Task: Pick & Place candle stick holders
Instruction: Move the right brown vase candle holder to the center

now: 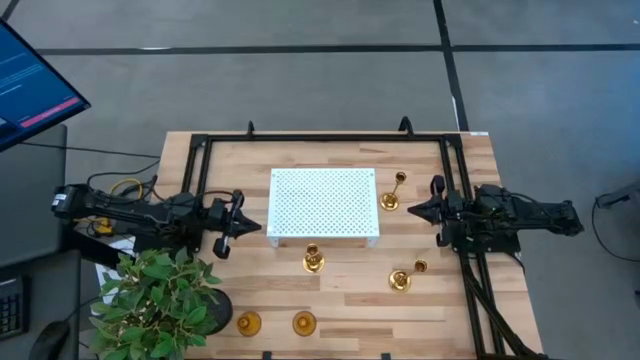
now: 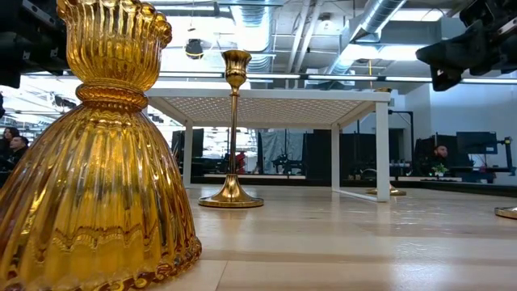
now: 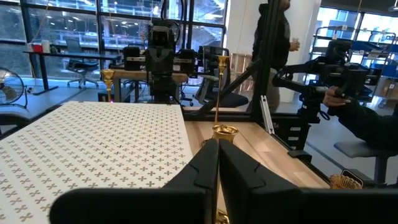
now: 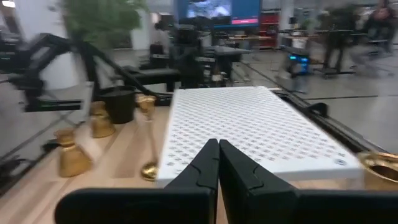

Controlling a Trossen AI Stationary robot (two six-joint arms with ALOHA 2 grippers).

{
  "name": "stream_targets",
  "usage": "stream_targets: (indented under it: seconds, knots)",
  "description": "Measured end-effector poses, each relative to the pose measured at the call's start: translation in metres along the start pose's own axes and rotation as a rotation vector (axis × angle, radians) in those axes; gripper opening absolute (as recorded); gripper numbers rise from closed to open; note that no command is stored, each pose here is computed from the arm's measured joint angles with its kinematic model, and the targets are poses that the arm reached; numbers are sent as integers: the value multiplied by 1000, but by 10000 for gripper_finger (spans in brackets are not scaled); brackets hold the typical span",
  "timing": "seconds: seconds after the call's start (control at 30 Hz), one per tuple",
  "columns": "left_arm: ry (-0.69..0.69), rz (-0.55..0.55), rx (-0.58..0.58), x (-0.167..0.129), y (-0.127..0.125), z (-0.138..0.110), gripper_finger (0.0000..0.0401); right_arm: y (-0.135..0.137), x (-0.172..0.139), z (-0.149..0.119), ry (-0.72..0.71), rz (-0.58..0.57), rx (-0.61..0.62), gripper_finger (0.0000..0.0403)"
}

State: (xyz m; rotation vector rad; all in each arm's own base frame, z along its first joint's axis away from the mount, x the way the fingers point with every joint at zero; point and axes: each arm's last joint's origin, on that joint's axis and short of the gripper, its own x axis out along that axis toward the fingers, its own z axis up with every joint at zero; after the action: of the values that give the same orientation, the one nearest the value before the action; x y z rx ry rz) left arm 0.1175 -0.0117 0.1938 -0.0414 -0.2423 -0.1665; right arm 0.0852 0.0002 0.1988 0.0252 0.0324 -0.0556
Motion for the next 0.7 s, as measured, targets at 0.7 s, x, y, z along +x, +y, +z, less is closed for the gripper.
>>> stream_targets:
  seconds: [0.7]
  knots:
    - [4, 0, 0, 0, 0, 0, 12, -10, 13, -23, 263, -404, 44, 23]
